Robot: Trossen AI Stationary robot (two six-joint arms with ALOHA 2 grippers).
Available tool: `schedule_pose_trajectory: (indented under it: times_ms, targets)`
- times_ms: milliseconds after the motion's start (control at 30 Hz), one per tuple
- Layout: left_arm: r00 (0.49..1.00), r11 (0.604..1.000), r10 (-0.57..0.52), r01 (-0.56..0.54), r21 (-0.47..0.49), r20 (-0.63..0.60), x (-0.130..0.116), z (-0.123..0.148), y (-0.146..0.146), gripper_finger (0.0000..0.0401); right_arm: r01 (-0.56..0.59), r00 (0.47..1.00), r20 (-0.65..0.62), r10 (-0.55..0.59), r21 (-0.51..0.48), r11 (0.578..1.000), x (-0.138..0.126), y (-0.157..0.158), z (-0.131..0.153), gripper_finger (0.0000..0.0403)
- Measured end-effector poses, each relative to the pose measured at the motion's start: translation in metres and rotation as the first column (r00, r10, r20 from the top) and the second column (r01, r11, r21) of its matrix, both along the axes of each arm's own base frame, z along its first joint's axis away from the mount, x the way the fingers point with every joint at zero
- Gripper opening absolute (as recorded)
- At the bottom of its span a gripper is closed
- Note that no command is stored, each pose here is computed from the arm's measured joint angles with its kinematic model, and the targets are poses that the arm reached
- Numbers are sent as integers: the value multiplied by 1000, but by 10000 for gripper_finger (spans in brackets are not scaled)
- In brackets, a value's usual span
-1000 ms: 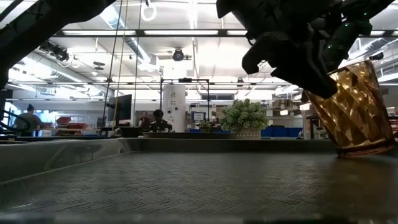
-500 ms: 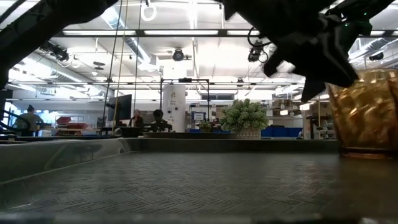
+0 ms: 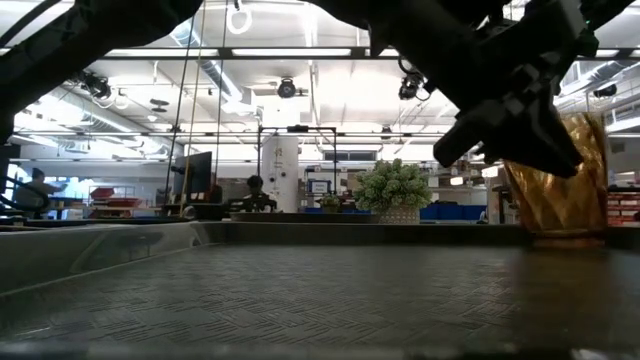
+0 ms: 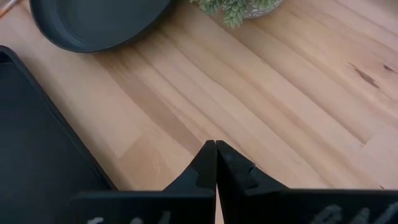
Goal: Pick and place plate/cup/fork/spoon on tray
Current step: Put the brown cup to the top right side of the black serving tray
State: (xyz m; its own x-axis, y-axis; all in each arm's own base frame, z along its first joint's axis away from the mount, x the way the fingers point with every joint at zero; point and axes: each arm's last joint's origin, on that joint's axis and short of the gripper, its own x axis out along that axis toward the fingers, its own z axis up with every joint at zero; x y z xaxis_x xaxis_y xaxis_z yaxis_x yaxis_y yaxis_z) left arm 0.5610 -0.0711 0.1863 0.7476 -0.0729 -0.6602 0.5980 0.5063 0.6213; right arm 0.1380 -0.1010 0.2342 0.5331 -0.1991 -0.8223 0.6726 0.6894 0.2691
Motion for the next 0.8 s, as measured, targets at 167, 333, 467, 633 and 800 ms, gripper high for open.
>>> schedule_pose_trajectory:
  times_ms: [167, 333, 467, 633, 800]
  targets:
    - [1000, 1000, 11, -11, -9, 28, 2, 2, -1, 113, 0, 1000, 2, 0, 3, 1000, 0, 0, 0, 5]
    - [998, 998, 39, -36, -54, 57, 4, 6, -1, 128, -2, 1000, 4, 2, 5, 1000, 0, 0, 0, 5]
    - [996, 996, 52, -46, -75, 79, 5, 7, -2, 163, -1, 1000, 4, 1, 6, 1000, 0, 0, 0, 5]
    - [988, 994, 111, -112, 5, 104, 3, 13, -6, 206, -1, 1000, 4, 1, 6, 1000, 0, 0, 0, 5]
    - [981, 985, 161, -167, 47, 108, -5, 35, -7, 219, 5, 1000, 5, -5, 10, 1000, 0, 0, 0, 5]
